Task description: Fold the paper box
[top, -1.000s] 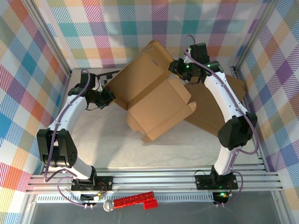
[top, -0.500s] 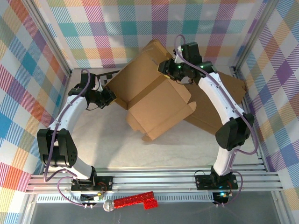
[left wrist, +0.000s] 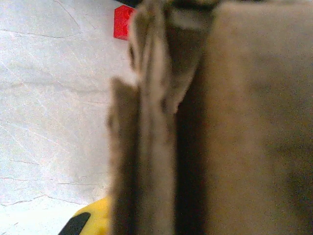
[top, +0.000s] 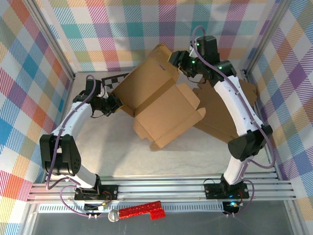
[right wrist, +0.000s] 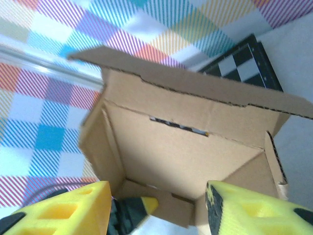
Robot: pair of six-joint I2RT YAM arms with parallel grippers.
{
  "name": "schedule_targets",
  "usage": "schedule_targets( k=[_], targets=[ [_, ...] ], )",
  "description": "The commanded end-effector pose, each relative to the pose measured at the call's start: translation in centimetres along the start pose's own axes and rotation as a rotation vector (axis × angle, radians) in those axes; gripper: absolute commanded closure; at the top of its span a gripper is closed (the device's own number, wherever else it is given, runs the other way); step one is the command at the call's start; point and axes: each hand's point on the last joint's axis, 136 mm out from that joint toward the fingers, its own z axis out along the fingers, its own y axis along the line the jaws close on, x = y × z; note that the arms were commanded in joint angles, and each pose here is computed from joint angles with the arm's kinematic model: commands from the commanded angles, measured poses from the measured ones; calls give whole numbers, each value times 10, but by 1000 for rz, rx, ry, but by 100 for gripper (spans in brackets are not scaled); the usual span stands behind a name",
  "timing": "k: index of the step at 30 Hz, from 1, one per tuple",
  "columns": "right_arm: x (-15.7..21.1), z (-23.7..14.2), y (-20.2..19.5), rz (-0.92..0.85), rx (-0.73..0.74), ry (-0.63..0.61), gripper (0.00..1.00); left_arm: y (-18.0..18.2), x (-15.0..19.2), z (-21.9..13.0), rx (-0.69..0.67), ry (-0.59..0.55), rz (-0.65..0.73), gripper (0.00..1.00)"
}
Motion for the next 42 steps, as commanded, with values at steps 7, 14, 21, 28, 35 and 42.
schedule_targets(
  k=[7, 14, 21, 28, 35, 42],
  targets=[
    [-66, -46, 55, -154, -196, -167, 52, -22, 2, -9, 99, 9, 48, 100],
    [-33, -24, 76, -104, -193, -68, 78, -22, 1, -7, 105, 9, 42, 100],
    [-21, 2, 98, -61, -245, -68, 93, -21, 2, -5, 105, 12, 39, 100],
    [-27, 27, 91, -63, -233, -81, 94, -19, 6, -6, 105, 17, 40, 100],
    [-11, 47, 70, -45, -185, 8, 95, -23, 5, -9, 115, 12, 49, 100],
    [8, 35, 61, -70, -152, 89, 96, -26, 3, -8, 131, 13, 48, 100]
  ],
)
